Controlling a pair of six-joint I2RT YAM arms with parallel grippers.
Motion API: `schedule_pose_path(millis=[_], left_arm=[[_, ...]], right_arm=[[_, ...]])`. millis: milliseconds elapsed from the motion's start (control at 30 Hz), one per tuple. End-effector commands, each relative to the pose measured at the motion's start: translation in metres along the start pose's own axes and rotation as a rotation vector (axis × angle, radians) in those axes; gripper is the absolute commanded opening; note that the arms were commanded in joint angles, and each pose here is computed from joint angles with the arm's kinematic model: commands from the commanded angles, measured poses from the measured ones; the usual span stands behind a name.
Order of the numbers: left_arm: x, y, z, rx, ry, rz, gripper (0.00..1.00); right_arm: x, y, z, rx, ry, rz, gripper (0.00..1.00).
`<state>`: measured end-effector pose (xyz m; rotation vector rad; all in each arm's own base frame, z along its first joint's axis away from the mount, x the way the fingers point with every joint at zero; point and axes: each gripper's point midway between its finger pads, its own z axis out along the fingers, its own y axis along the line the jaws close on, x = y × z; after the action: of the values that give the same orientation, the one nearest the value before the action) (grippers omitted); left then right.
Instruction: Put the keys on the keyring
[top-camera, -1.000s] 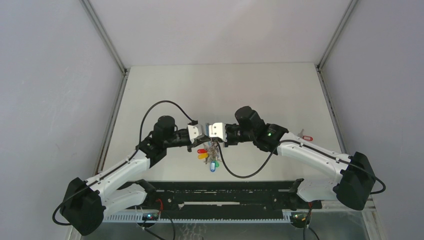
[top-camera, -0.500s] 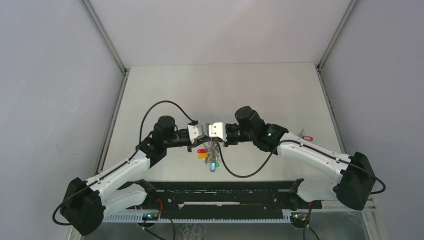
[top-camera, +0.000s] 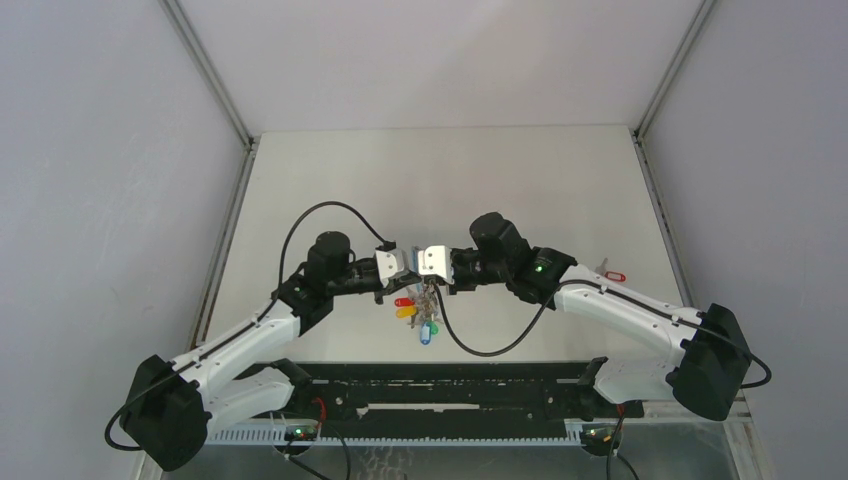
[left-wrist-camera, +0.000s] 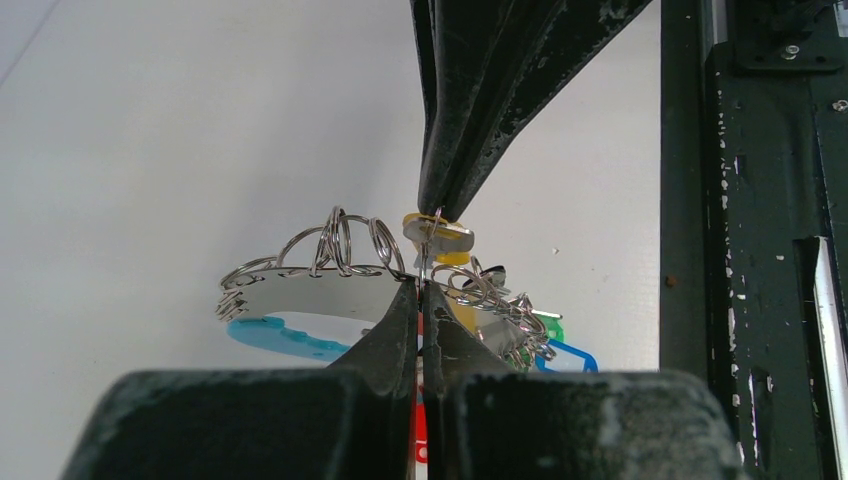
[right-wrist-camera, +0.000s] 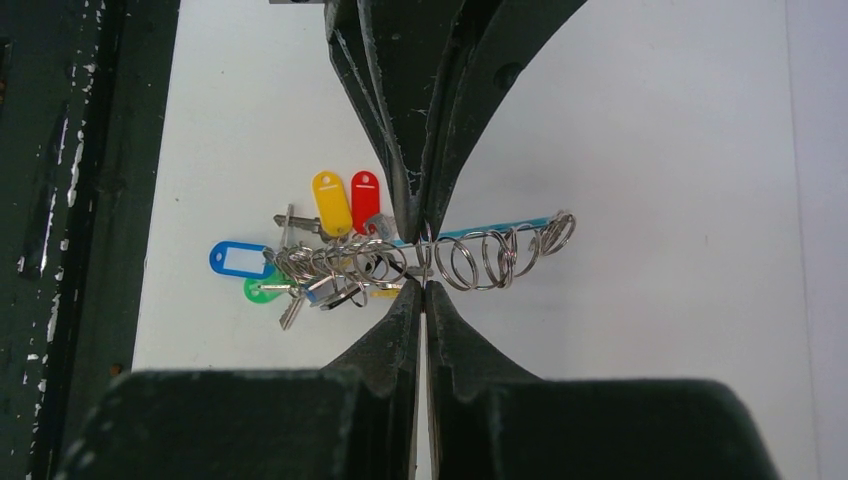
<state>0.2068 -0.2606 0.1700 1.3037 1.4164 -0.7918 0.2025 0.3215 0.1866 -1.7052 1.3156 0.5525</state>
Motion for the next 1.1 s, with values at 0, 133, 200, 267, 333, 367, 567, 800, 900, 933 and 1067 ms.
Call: schedule_pose_path(millis=[0, 133, 200, 267, 333, 367, 567, 800, 900, 933, 1067], left_arm=[[-0.0182, -0.0004, -0.0010, 0.009, -0.067, 0.066, 0.00], [-0.0195, -0.0014, -0.0013, 0.014, -0.071, 0.068, 0.00], [-0.0192, -0.0020, -0.0013, 0.017, -0.071, 0.069, 0.00], [-0.0199, -0.0023, -0.0015, 0.018, -0.074, 0.071, 0.00], [-0.0193, -0.0021, -0.0016, 0.017, -0.072, 0.070, 0.00], [-0.0191, -0.0021, -0.0016, 0.016, -0.071, 0.070, 0.00], [-0.0189, -0.0013, -0.0018, 0.010, -0.070, 0.070, 0.00], [-0.0172, -0.0004, -0.0013, 0.007, -0.065, 0.068, 0.00], [-0.0171, -0.0007, -0.0010, 0.009, -0.065, 0.066, 0.00], [-0.0168, -0.0013, -0.0010, 0.011, -0.065, 0.066, 0.00], [-0.0173, -0.0016, -0.0012, 0.013, -0.067, 0.068, 0.00]], right_arm=[[-0.0287, -0.0102, -0.0066, 0.014, -0.071, -0.024, 0.00], [-0.0289, -0.0110, -0.0060, 0.014, -0.073, -0.021, 0.00], [-0.0289, -0.0112, -0.0055, 0.013, -0.075, -0.019, 0.00], [-0.0283, -0.0121, -0.0054, 0.015, -0.071, -0.015, 0.00], [-0.0275, -0.0128, -0.0061, 0.021, -0.068, -0.011, 0.00], [-0.0274, -0.0137, -0.0068, 0.025, -0.066, -0.009, 0.00], [-0.0274, -0.0163, -0.0107, 0.043, -0.061, -0.003, 0.00], [-0.0271, -0.0169, -0.0115, 0.048, -0.058, 0.001, 0.00], [-0.0271, -0.0181, -0.0113, 0.053, -0.058, 0.003, 0.00], [-0.0268, -0.0181, -0.0113, 0.053, -0.058, 0.004, 0.00], [-0.0269, -0.0195, -0.0105, 0.060, -0.060, 0.006, 0.00]])
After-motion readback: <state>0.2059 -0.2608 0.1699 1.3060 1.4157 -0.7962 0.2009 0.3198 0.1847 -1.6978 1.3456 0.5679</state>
